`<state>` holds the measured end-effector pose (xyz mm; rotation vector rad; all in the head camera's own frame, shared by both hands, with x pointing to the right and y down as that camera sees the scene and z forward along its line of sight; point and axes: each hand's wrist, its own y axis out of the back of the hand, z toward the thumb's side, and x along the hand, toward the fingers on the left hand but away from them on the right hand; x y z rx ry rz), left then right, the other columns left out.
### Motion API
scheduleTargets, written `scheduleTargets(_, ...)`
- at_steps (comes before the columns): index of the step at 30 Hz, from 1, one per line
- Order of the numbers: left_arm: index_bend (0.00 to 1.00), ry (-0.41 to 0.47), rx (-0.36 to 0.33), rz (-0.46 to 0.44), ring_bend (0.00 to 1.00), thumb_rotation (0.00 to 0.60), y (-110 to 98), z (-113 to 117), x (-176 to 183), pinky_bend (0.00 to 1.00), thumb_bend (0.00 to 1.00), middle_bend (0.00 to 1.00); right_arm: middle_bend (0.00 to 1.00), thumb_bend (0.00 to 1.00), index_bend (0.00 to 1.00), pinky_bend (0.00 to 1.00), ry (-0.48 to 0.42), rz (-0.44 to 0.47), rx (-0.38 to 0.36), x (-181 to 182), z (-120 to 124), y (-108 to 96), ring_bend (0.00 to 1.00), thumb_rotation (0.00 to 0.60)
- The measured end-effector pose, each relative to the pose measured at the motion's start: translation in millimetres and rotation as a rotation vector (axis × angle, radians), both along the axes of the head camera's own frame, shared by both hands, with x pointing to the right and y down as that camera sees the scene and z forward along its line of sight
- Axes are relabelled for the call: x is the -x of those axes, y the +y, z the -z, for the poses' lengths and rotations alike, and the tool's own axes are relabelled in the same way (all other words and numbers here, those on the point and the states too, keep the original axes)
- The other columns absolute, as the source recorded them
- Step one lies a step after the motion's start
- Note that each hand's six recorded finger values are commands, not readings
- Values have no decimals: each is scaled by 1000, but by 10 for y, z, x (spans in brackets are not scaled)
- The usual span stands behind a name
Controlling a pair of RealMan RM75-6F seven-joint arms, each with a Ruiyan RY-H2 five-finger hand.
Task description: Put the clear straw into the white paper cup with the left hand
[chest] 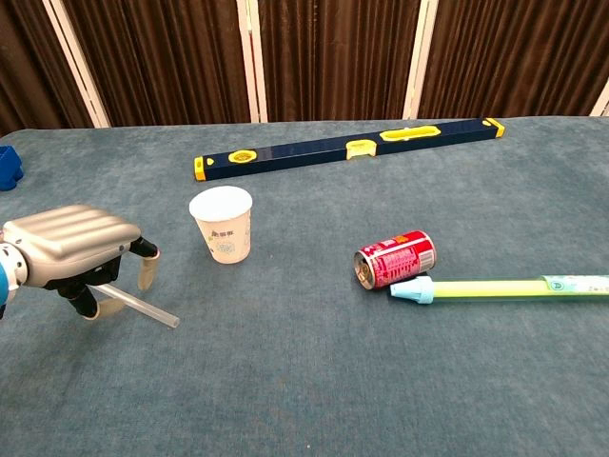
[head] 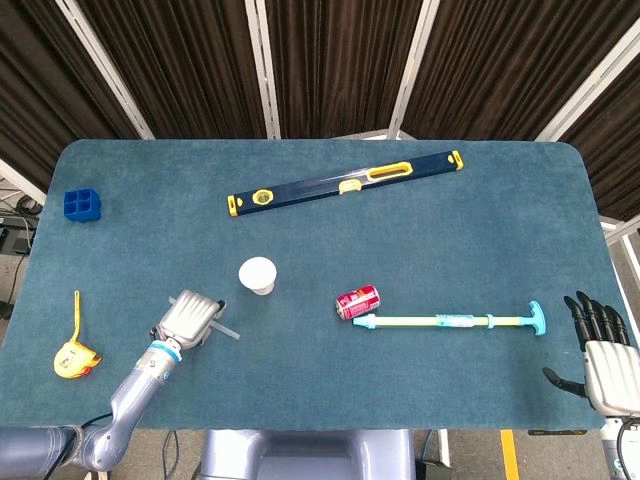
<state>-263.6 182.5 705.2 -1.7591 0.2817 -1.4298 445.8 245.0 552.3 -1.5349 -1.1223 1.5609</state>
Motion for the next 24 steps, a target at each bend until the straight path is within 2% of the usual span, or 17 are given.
scheduleTargets(6,432,17,-26,7,927,600,62,-64,77,806,397,1000,0,85,0,0,1,-1,0,2,-1,-1,0,600)
scheduleTargets(18,439,39,-44,-9,926,600,99,-108,3,806,397,1000,0,85,0,0,-1,-1,0,0,-1,-2,0,600)
scheduleTargets(24,474,38,-49,-9,926,600,121,-142,3,806,397,1000,0,83,0,0,-1,-1,0,0,0,-1,0,600)
